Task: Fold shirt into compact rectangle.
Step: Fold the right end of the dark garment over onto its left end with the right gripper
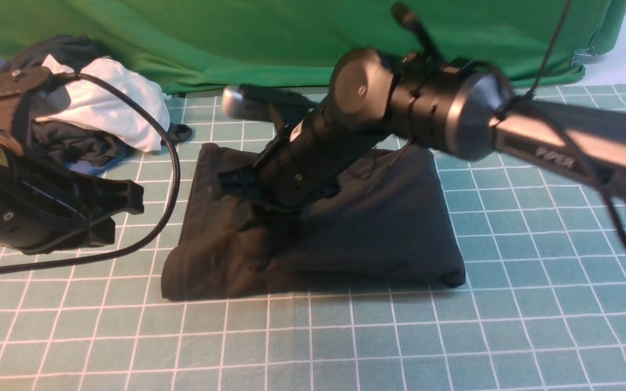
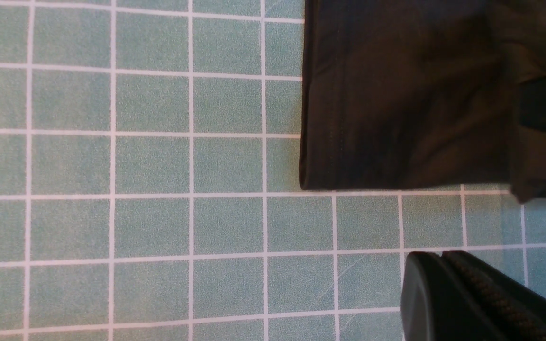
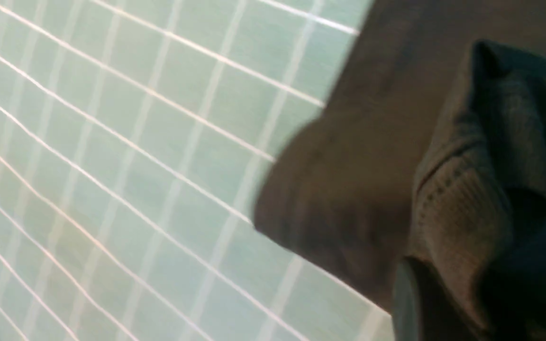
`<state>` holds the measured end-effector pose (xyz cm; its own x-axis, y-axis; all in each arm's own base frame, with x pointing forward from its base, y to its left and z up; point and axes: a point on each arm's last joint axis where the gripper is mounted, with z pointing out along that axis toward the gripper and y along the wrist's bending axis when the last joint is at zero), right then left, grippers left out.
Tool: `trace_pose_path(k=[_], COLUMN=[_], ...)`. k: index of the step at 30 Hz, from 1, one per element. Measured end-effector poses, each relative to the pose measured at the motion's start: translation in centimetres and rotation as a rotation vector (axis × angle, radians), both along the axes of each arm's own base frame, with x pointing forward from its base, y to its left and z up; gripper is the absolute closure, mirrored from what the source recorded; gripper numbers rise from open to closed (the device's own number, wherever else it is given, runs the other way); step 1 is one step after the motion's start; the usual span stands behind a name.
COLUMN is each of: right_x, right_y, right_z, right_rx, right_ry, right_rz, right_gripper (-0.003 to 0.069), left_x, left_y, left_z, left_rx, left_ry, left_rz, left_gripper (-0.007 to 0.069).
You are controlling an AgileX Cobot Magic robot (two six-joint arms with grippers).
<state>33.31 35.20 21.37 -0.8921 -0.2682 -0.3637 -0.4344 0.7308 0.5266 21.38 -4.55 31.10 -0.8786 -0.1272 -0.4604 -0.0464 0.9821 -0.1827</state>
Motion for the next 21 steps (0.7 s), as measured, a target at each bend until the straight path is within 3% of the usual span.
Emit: trace_pose_path(k=[6, 10, 13, 17, 19, 21], right_x=[0.3, 0.9, 1.0, 1.1, 1.8, 3.1], right_y=[1.3, 1.9, 2.2, 1.8, 0.7, -1.9], right_z=[-0.4, 0.7, 2.0, 3.7, 5.0, 6.3], right_rx=[0.073, 0.127, 0.148, 0.128, 0.082, -0.046], right_ry=[-0.012, -0.047, -0.06, -0.094, -0.127, -0.159], right_rz=[-0.049, -0.072, -0.054, 0.062, 0.128, 0.192], right_gripper=[0.0467, 0.0283, 0.0223, 0.022, 0.0261, 0.0372], left_x=[0.0, 0.0, 0.0, 0.0, 0.0, 0.1], left_y=[0.0, 0.0, 0.0, 0.0, 0.0, -0.2], left_z=[0.0, 0.0, 0.0, 0.0, 0.0, 0.1], left_rx=[-0.003, -0.004, -0.003, 0.0, 0.004, 0.001], left_ry=[0.0, -0.003, -0.006, -0.006, -0.007, -0.017], left_rz=[0.0, 0.001, -0.002, -0.006, -0.016, -0.037], left_gripper=[0.0614, 0.0614, 0.0614, 0.0614, 0.0614, 0.0614])
